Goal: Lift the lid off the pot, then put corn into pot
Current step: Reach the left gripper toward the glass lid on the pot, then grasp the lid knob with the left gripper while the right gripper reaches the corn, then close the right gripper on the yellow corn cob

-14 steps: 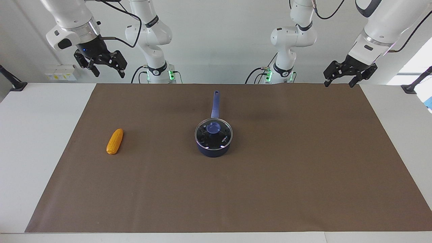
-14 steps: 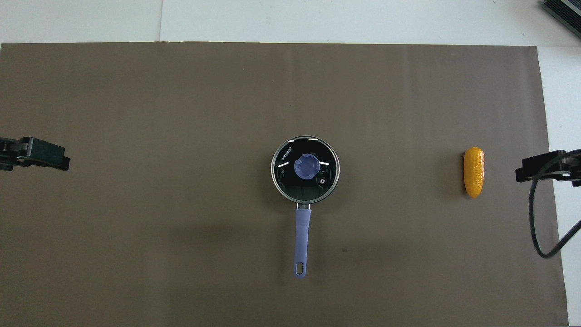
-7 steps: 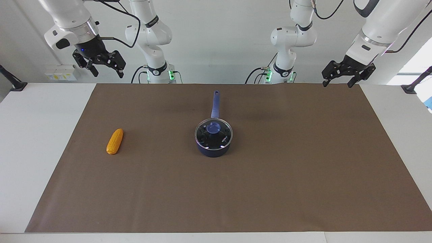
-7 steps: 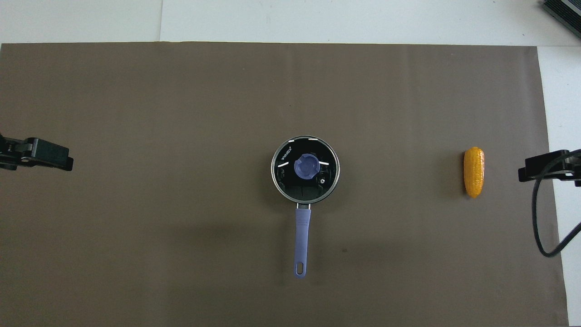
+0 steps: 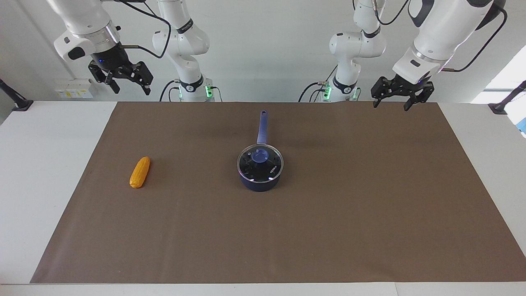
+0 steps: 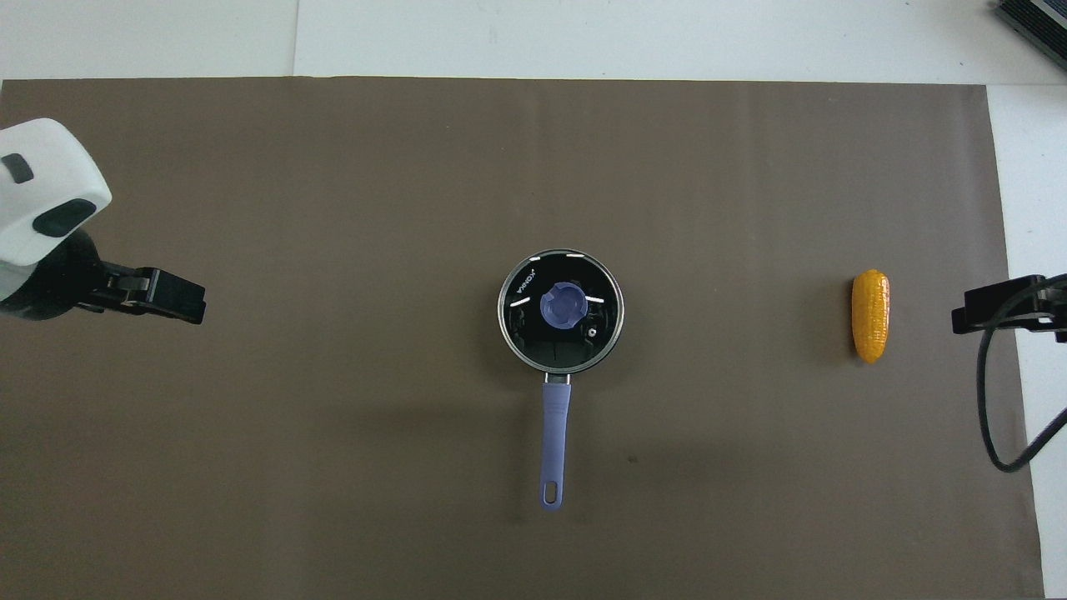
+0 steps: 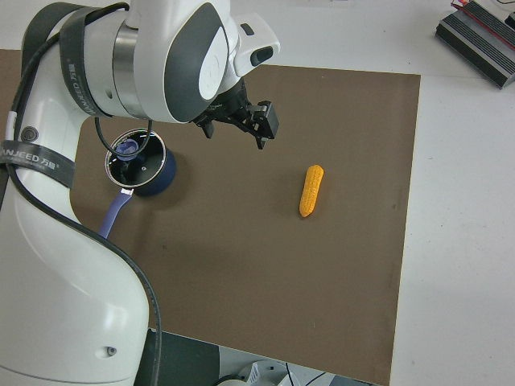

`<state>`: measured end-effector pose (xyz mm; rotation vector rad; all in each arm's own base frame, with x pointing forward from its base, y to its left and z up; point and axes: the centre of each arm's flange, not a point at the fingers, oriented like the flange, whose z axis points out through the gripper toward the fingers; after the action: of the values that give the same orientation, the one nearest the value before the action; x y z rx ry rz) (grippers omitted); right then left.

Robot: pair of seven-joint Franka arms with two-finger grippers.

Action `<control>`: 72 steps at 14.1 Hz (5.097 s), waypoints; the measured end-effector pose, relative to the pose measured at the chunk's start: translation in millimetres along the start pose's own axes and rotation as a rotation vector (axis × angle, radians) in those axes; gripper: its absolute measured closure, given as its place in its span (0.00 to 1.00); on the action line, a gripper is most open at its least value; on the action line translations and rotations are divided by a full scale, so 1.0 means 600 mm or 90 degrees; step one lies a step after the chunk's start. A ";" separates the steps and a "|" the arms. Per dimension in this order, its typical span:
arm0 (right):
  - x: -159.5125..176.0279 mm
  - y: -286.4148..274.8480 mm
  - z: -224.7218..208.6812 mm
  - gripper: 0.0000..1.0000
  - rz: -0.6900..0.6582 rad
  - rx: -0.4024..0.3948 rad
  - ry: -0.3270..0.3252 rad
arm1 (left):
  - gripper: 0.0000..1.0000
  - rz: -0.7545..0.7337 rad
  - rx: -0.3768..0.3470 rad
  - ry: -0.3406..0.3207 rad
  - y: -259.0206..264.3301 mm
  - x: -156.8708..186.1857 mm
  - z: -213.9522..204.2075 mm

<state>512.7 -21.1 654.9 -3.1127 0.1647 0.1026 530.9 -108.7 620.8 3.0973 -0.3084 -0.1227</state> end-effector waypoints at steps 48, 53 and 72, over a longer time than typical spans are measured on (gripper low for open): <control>0.100 0.028 0.197 0.00 -0.067 -0.003 0.066 | 0.00 -0.140 -0.004 0.042 0.608 0.144 0.337; 0.183 0.072 0.348 0.00 -0.045 -0.006 0.053 | 0.00 -0.138 0.008 0.043 0.608 0.153 0.356; 0.174 0.160 0.586 0.00 0.011 -0.005 0.006 | 0.34 -0.146 0.000 0.045 0.610 0.156 0.360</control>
<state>583.6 -118.4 295.1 -3.1200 0.1915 0.0903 533.0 -490.0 411.1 3.1171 0.0504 -0.0181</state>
